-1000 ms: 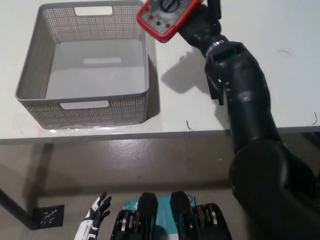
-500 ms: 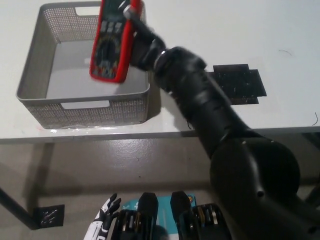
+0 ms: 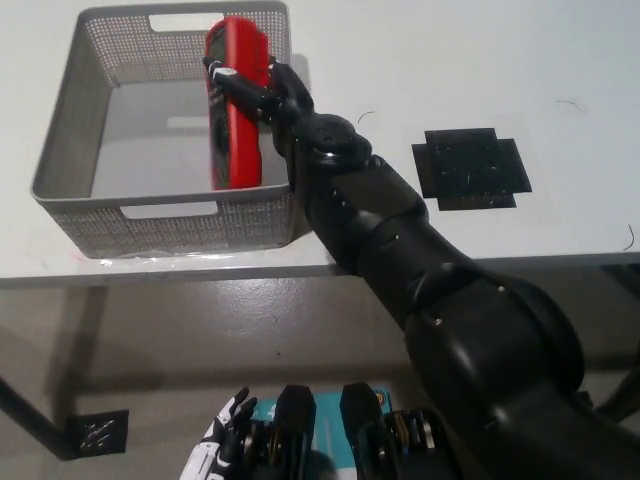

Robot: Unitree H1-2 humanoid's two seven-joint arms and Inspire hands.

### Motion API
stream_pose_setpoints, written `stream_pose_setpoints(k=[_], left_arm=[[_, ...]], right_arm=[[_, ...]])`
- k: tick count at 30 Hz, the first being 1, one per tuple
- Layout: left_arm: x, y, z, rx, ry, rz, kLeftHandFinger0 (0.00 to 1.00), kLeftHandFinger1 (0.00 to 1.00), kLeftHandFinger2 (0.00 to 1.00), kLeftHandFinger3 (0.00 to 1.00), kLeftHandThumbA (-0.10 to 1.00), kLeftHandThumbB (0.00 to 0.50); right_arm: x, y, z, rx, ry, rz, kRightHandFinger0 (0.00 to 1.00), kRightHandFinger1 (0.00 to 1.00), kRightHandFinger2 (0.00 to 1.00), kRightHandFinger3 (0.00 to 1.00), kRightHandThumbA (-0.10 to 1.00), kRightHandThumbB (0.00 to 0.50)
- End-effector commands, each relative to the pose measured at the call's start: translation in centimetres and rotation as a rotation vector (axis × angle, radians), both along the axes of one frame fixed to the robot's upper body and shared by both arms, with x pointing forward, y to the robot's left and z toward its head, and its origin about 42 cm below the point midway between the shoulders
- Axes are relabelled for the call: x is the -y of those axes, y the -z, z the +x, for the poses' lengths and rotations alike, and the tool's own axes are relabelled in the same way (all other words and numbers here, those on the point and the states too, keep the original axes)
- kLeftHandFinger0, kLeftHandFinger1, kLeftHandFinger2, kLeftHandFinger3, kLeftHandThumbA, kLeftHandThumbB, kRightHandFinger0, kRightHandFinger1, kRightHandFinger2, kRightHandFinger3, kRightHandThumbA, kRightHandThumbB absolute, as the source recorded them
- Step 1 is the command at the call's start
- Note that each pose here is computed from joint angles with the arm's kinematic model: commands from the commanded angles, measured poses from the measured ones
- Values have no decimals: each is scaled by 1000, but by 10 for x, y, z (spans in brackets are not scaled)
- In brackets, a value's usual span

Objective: Use the right hand to pick up a multimeter on the right side and put it into a container on the left side

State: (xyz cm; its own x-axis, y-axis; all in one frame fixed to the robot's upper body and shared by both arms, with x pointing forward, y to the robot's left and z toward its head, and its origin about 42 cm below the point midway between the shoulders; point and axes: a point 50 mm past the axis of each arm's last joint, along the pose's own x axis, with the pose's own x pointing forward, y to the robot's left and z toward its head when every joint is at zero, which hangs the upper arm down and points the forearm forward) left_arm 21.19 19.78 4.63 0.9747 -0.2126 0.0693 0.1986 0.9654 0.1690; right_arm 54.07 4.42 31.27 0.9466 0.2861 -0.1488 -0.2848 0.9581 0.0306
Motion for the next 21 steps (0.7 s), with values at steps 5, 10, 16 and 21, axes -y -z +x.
stream_pose_setpoints(k=[5, 10, 16, 21], left_arm=[[3, -11, 4, 67, 42, 8, 1000, 1000, 1000, 1000, 1000, 367], [4, -11, 4, 54, 50, -1, 1000, 1000, 1000, 1000, 1000, 364], [6, -10, 4, 52, 54, 13, 1000, 1000, 1000, 1000, 1000, 380], [3, -10, 4, 59, 53, 22, 1000, 1000, 1000, 1000, 1000, 367]], right_arm=[[-4, -53, 7, 268, -121, -88, 1000, 1000, 1000, 1000, 851, 486], [1, -58, 9, 297, -148, -117, 1000, 1000, 1000, 1000, 895, 500], [8, -64, 13, 313, -162, -91, 1000, 1000, 1000, 1000, 927, 500], [42, -81, 23, 331, -191, 43, 1000, 1000, 1000, 1000, 976, 500]])
